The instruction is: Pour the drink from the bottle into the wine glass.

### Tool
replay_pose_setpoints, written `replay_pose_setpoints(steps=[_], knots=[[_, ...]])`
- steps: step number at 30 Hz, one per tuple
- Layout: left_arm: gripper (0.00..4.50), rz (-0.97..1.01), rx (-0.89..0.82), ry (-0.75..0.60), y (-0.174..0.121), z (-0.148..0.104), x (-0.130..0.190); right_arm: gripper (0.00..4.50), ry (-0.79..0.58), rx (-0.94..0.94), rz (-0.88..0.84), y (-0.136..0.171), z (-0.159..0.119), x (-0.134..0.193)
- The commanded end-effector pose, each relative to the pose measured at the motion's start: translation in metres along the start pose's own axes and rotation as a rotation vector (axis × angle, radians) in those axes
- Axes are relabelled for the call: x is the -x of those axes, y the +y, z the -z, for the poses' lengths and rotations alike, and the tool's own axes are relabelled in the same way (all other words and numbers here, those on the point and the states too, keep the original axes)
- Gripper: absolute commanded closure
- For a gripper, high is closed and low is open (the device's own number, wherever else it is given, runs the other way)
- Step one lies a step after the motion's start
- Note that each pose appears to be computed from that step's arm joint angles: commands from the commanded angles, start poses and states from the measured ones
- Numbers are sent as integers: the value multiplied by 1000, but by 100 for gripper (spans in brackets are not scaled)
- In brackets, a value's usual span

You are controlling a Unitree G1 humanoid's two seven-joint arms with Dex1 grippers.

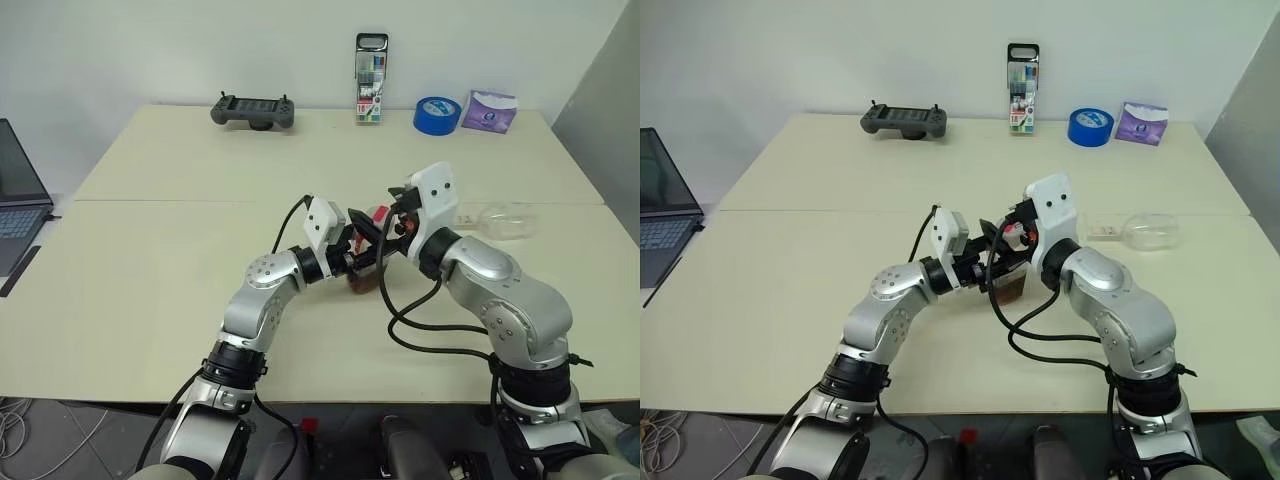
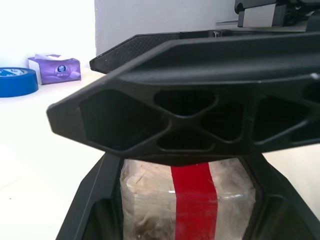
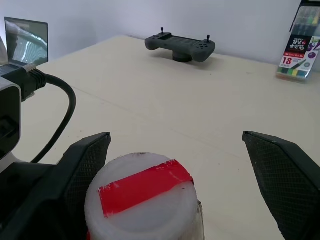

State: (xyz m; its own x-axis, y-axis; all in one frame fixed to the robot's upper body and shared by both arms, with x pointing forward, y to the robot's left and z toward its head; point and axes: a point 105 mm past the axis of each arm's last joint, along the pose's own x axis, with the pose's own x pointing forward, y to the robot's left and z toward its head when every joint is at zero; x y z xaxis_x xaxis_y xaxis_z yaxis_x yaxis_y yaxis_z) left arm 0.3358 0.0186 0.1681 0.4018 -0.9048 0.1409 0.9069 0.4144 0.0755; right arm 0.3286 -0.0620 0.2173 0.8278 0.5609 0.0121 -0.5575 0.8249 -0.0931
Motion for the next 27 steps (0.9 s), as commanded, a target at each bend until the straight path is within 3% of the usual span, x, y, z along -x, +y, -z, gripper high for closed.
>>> replay_pose_setpoints(steps=[1,27], knots=[[235,6,-47,-60,-1,-16,3,0,-23,18,122,-30,-8,17],[235,21,-48,-55,0,-16,1,0,12,66,182,-63,-13,59]])
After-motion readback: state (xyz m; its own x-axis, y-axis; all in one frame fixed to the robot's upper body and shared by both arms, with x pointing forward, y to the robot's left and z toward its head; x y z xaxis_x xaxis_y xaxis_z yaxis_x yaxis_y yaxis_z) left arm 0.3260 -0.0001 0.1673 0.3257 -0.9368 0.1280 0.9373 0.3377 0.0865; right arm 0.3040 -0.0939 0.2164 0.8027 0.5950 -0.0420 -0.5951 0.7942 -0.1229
